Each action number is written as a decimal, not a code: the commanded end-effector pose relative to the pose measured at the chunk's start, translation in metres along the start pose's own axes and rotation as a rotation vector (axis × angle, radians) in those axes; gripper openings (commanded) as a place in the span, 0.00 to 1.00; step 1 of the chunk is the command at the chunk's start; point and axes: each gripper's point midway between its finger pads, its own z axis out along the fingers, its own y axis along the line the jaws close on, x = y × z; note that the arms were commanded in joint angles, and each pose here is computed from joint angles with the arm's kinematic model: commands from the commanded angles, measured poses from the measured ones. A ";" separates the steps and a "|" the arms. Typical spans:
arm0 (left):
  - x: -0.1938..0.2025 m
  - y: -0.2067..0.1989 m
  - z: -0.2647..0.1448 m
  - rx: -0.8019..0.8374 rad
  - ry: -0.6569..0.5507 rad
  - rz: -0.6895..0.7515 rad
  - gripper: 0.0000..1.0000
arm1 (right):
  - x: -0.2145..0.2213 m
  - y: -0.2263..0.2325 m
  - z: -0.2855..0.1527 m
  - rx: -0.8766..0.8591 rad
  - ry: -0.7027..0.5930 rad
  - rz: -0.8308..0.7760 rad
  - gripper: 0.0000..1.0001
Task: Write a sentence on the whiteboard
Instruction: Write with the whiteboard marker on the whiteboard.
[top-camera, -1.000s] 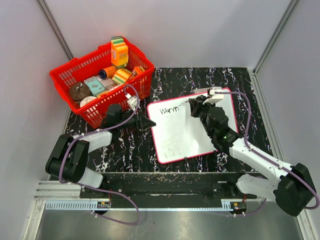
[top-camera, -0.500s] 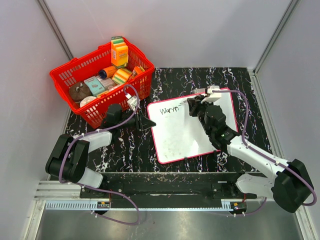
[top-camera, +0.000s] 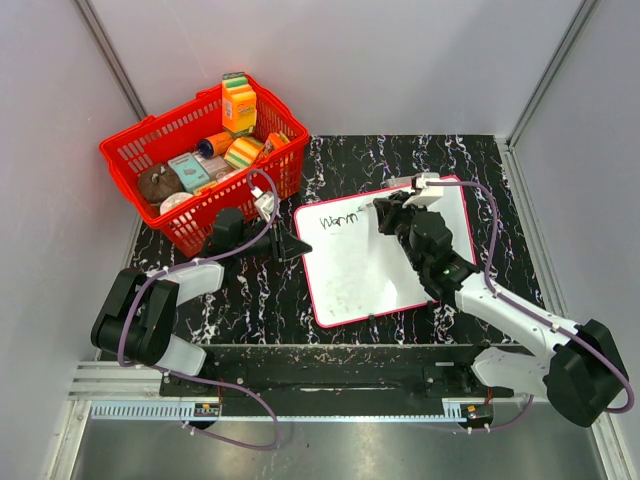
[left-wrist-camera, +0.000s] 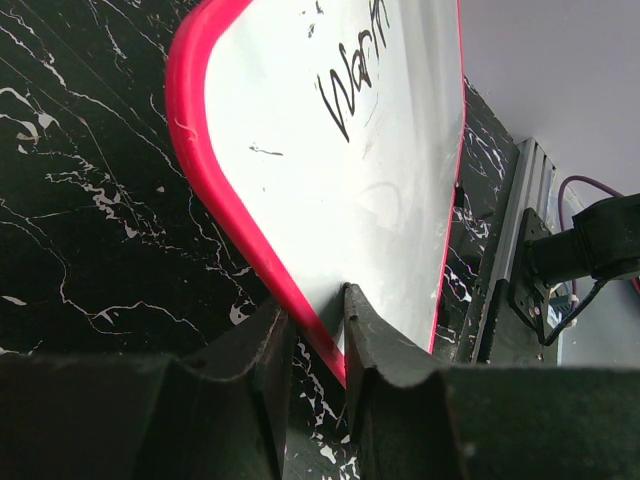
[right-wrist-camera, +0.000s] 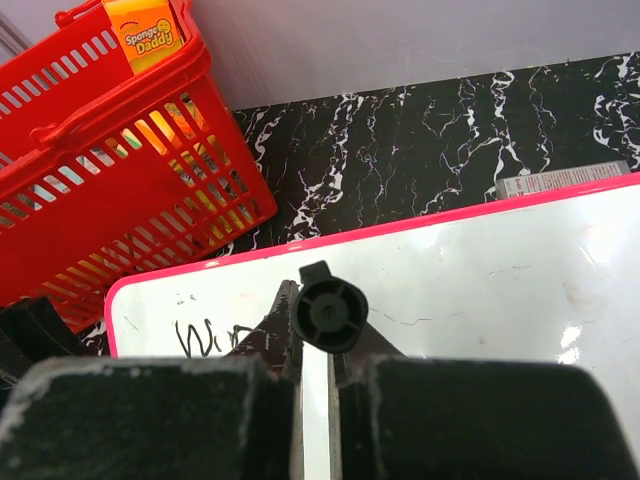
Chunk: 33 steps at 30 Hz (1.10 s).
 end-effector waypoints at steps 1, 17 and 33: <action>-0.002 0.000 0.007 0.008 0.005 0.117 0.00 | 0.000 -0.002 -0.006 -0.007 0.003 0.022 0.00; -0.001 0.000 0.006 0.006 0.008 0.116 0.00 | 0.014 -0.008 -0.017 -0.009 0.038 0.032 0.00; 0.000 0.000 0.006 0.003 0.010 0.116 0.00 | 0.007 -0.016 -0.020 0.025 0.016 0.005 0.00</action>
